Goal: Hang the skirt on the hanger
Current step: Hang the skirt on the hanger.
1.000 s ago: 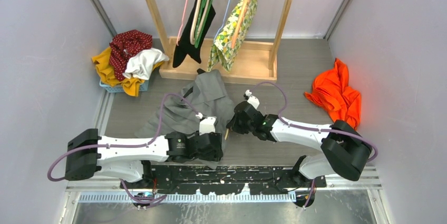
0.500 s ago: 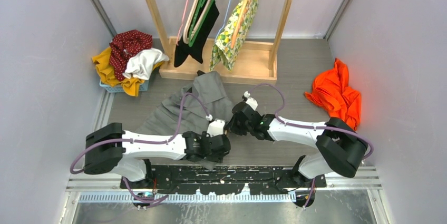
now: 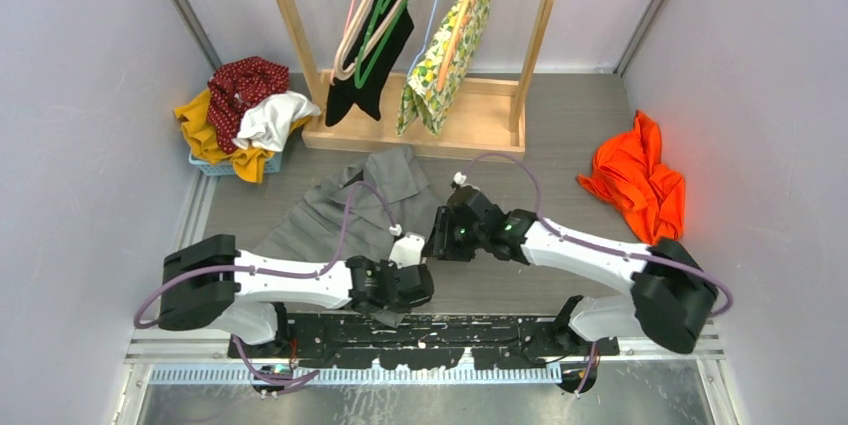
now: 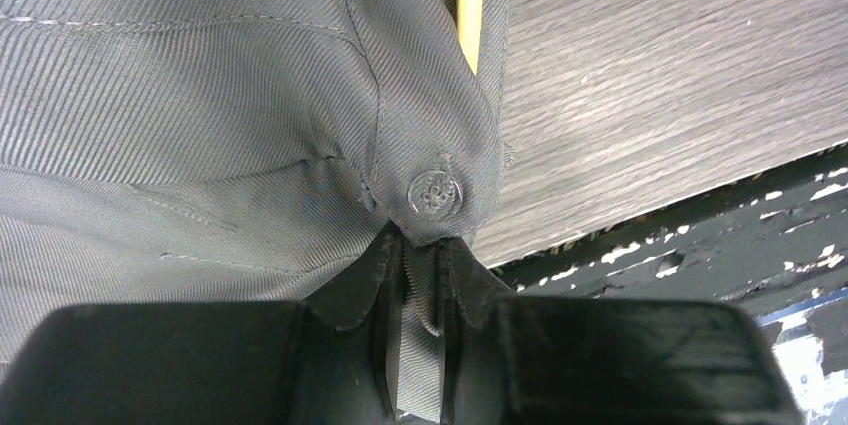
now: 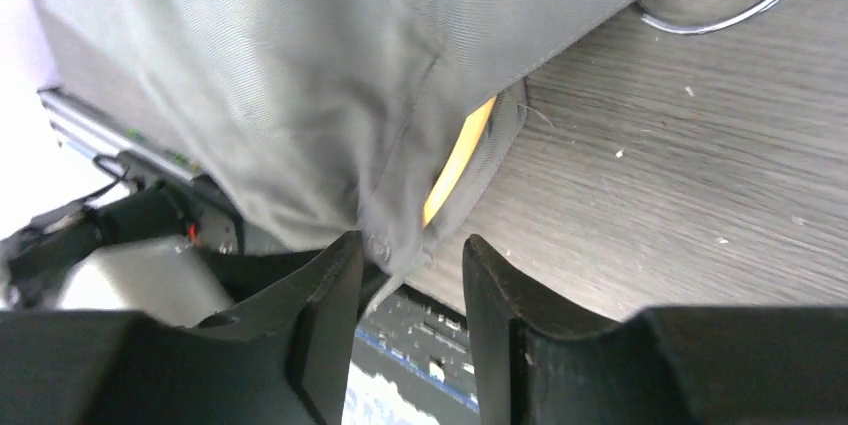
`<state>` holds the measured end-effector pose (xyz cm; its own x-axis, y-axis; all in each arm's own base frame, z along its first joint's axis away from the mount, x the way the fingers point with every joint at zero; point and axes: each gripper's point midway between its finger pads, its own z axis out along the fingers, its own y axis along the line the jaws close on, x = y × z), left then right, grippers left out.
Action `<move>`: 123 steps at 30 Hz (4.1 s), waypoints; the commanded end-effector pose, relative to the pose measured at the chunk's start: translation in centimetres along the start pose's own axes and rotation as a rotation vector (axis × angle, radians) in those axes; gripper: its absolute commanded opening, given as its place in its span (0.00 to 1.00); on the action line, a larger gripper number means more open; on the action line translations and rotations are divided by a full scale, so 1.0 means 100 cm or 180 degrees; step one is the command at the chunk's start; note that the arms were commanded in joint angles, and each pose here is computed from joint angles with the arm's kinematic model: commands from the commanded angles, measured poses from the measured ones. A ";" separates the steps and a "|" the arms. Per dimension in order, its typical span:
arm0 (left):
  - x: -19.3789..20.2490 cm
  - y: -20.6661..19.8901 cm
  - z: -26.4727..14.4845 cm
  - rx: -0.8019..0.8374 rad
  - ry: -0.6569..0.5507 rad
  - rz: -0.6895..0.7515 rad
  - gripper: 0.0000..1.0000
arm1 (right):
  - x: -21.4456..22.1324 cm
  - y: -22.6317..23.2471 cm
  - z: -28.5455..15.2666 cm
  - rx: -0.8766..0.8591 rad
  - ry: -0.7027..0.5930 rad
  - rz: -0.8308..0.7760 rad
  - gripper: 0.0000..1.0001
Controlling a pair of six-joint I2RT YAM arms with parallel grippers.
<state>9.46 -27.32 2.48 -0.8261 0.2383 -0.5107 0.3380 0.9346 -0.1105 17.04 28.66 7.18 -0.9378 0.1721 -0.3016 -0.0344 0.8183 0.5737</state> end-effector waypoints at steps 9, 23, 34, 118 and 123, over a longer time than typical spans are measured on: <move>0.004 0.025 -0.024 -0.0018 -0.0141 0.0041 0.11 | -0.102 0.001 -0.061 -0.0150 -0.0079 -0.0424 0.39; 0.019 0.006 -0.037 0.0300 -0.0230 0.0287 0.10 | -0.128 0.023 0.031 -0.0571 0.0292 -0.0460 0.48; 0.030 0.001 -0.026 0.0274 -0.0139 0.0386 0.09 | -0.119 0.024 0.072 -0.0399 0.0571 -0.0684 0.53; -0.005 0.058 -0.055 0.0067 -0.0642 -0.0529 0.10 | 0.117 0.087 0.004 -0.1830 0.0446 -0.3654 0.40; -0.003 0.061 -0.056 0.0051 -0.0628 -0.0541 0.10 | 0.120 0.081 0.021 -0.1768 0.0473 -0.3637 0.42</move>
<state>8.54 -19.17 5.27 -0.7994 0.0513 -0.5986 0.1973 0.9635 -0.1809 6.18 37.32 7.04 -0.3350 -0.5917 -0.7332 -0.9398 0.1540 0.3051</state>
